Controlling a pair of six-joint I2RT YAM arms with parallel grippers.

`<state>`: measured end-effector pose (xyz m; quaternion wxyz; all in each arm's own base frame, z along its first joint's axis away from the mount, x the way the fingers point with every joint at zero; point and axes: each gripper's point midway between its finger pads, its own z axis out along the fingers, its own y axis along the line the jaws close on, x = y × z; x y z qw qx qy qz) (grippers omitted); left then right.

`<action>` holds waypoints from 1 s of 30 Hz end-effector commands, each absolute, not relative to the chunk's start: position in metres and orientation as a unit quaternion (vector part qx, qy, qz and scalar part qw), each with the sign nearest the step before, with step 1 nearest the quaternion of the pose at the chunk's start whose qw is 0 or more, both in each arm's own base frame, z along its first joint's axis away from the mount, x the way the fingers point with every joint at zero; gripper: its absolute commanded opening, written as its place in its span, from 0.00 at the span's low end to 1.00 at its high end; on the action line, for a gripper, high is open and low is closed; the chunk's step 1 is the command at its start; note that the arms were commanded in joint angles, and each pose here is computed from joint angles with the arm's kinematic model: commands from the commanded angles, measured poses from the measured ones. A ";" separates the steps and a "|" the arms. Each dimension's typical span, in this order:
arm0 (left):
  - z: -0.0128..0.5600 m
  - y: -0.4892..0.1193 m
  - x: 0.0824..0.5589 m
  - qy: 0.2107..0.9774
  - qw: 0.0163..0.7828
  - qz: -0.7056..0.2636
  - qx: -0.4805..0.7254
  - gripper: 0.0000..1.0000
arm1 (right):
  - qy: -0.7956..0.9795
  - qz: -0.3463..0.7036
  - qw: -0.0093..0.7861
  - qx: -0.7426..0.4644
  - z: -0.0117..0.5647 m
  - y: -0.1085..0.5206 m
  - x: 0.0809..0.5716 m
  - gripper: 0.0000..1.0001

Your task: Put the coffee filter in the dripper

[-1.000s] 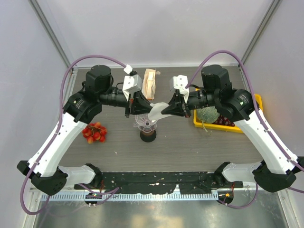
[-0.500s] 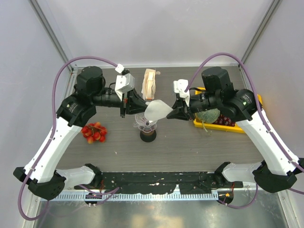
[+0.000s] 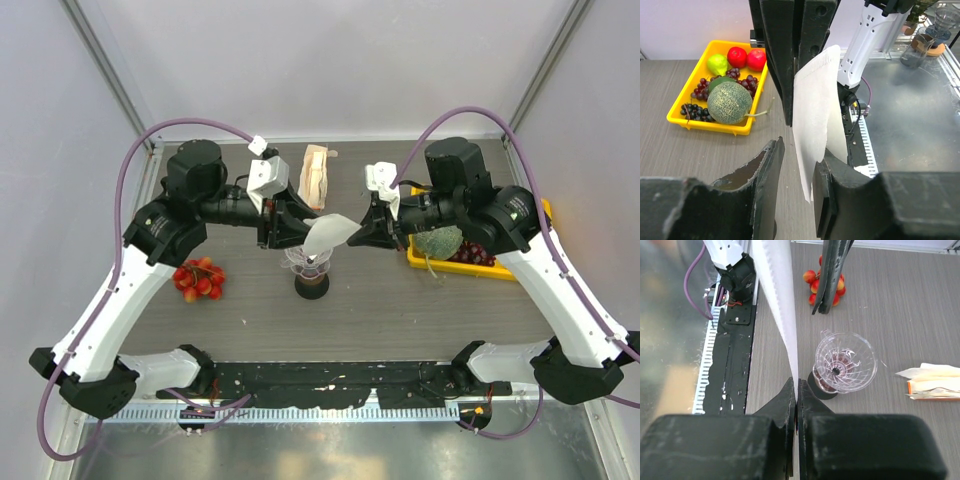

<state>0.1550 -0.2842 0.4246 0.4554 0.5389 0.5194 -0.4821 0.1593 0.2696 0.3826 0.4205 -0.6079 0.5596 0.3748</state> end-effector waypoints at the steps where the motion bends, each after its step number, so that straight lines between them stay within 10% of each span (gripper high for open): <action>1: 0.431 -0.289 0.156 0.509 0.465 -0.486 0.537 0.38 | 0.534 0.378 0.465 -0.596 0.406 0.277 0.166 0.05; 11: 0.423 -0.296 0.167 0.530 0.462 -0.496 0.509 0.39 | 0.509 0.388 0.488 -0.594 0.412 0.284 0.167 0.05; 19: 0.428 -0.296 0.162 0.510 0.472 -0.502 0.515 0.01 | 0.497 0.398 0.467 -0.613 0.405 0.281 0.154 0.05; 24: 0.431 -0.300 0.165 0.504 0.470 -0.505 0.519 0.32 | 0.494 0.406 0.455 -0.620 0.403 0.286 0.149 0.05; 30: 0.435 -0.309 0.159 0.487 0.462 -0.516 0.532 0.37 | 0.497 0.411 0.459 -0.612 0.405 0.292 0.154 0.05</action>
